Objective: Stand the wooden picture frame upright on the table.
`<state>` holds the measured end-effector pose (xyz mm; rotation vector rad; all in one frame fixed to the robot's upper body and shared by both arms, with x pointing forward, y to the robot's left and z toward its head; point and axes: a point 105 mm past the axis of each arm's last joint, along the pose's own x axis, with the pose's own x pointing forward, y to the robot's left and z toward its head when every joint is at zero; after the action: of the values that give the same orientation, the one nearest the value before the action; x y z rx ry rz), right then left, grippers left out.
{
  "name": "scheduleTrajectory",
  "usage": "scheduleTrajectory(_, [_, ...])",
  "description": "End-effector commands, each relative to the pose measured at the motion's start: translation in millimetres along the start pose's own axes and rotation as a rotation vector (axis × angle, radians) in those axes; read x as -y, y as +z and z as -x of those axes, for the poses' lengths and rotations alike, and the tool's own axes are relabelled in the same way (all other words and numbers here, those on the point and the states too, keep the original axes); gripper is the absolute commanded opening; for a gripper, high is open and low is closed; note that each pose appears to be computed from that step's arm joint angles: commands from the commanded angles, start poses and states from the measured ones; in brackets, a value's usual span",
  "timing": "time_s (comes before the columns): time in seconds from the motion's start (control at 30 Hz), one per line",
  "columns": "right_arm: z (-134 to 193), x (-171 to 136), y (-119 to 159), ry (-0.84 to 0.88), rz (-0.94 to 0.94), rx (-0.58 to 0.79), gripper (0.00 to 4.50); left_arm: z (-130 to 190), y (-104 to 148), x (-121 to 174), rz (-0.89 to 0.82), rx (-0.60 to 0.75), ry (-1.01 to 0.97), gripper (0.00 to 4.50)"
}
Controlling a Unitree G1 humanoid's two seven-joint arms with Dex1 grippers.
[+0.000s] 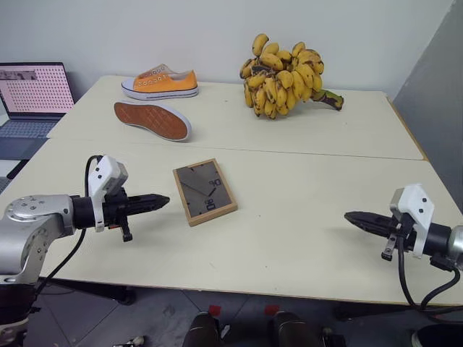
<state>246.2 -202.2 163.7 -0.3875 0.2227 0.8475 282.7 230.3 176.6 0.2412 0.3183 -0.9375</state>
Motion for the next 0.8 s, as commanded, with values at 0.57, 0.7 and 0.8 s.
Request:
scheduleTrajectory(0.57, [-19.6,3.4,7.0,-0.012,0.020,0.054,0.01,0.2,4.7,-20.9,-0.001,0.025,0.232,0.01])
scheduleTrajectory(0.7, [-32.9,10.4,1.4,-0.074,0.052,0.041,0.01,6.6,-7.2,-45.0,0.054,0.027,0.399,0.01])
scheduleTrajectory(0.8, [-53.5,19.9,-1.1,-0.156,0.096,0.041,0.01,14.9,-24.5,-73.1,0.088,0.020,0.581,0.01])
